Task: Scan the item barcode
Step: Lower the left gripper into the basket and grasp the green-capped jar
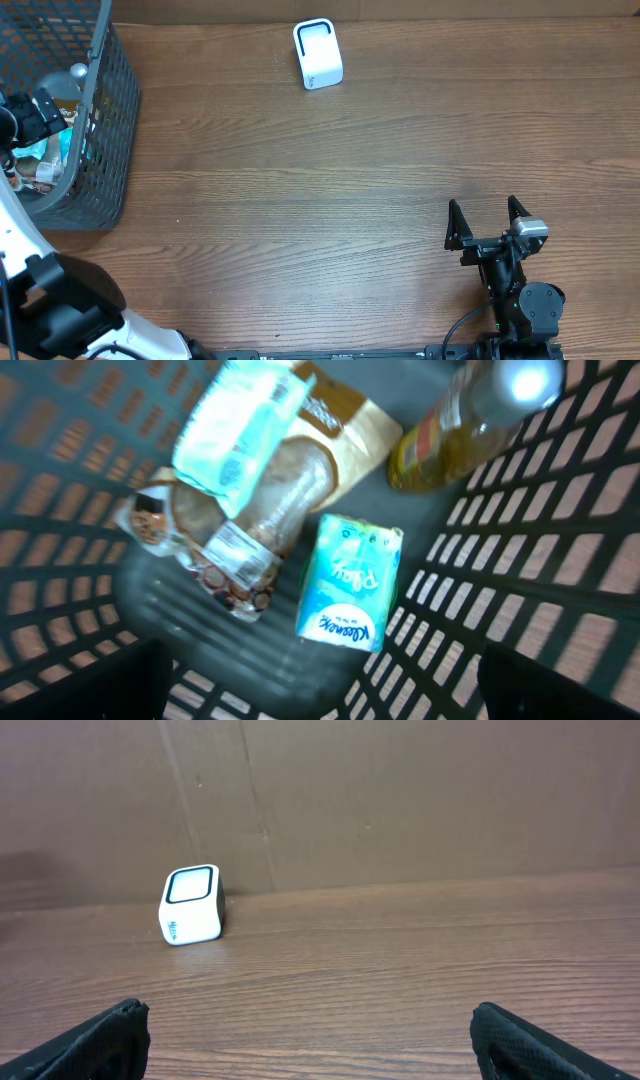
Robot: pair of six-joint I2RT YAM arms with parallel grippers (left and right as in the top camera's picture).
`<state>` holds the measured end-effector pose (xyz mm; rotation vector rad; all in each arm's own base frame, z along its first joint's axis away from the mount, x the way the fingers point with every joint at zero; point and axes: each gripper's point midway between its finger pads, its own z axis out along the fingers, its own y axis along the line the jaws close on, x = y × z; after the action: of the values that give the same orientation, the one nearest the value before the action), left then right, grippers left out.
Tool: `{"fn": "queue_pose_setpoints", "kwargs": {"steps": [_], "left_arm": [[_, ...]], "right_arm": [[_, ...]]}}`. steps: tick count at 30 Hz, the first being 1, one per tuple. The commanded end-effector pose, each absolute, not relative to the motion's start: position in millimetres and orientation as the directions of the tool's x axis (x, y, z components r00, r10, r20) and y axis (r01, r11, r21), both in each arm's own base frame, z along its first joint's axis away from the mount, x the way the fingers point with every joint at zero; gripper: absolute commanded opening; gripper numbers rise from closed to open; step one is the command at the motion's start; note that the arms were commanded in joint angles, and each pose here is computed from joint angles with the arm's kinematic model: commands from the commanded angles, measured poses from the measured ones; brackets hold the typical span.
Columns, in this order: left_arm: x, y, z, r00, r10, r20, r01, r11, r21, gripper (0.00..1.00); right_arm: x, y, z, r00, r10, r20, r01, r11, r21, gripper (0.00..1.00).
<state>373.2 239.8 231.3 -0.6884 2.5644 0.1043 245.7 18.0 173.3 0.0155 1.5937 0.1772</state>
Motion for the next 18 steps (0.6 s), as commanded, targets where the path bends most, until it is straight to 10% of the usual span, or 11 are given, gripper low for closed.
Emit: {"fn": "queue_pose_setpoints", "kwargs": {"steps": [1, 18], "left_arm": [[379.0, 241.6, 210.3, -0.803, -0.418, -0.425, -0.435, 0.898, -0.061, 1.0], [390.7, 236.4, 117.9, -0.894, -0.384, -0.229, -0.36, 0.922, -0.14, 1.0]], "right_arm": [[245.4, 20.1, 171.3, -0.031, 0.12, -0.992, -0.111, 0.986, 0.123, 1.0], [245.4, 20.1, 171.3, -0.031, 0.12, -0.992, -0.111, 0.986, 0.123, 1.0]]}}
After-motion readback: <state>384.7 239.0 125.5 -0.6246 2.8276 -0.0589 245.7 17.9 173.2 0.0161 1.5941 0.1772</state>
